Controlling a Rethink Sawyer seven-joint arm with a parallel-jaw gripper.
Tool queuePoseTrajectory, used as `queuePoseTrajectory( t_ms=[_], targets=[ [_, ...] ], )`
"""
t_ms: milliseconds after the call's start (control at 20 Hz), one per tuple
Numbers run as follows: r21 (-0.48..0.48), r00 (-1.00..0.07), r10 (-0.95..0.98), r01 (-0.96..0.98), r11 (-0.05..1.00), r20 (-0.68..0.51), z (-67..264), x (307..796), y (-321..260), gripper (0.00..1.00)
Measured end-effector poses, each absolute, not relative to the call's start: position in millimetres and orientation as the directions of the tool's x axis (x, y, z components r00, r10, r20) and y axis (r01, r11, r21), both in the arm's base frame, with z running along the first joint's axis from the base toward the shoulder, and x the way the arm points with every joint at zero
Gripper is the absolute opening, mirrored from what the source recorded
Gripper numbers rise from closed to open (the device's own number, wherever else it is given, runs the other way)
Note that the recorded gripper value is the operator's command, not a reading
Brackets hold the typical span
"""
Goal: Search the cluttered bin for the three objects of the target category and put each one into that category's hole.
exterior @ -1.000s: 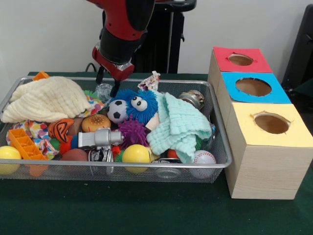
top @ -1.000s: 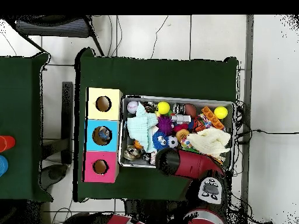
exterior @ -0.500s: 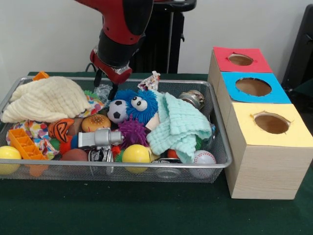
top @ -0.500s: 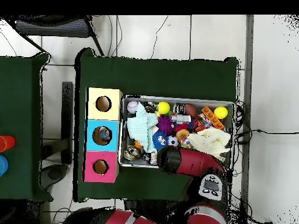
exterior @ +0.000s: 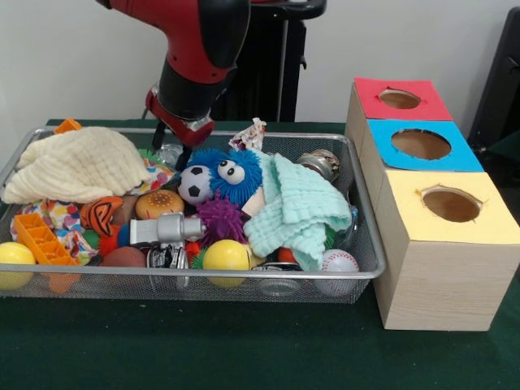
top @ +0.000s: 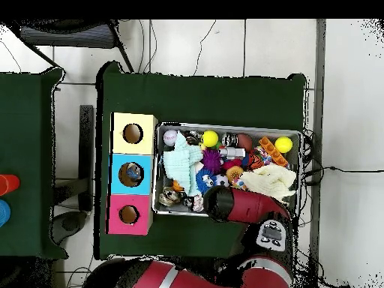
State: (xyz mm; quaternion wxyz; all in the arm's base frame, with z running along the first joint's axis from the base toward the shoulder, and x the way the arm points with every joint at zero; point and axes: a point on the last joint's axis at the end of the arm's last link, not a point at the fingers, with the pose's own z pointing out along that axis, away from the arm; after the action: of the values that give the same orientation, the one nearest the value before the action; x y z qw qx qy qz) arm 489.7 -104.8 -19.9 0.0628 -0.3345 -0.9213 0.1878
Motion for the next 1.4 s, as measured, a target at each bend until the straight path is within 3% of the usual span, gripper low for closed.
queuePoseTrajectory(
  t_ms=[500,550,1400],
  targets=[
    [-0.398,-0.762,0.648,0.593,0.699,0.002,-23.9,492.5,-110.9,1.00],
    [-0.401,-0.759,0.651,0.594,0.697,0.007,-23.5,493.7,-112.1,0.00],
    [-0.427,-0.721,0.689,0.601,0.675,0.074,-20.8,507.7,-123.3,0.00]
  ],
)
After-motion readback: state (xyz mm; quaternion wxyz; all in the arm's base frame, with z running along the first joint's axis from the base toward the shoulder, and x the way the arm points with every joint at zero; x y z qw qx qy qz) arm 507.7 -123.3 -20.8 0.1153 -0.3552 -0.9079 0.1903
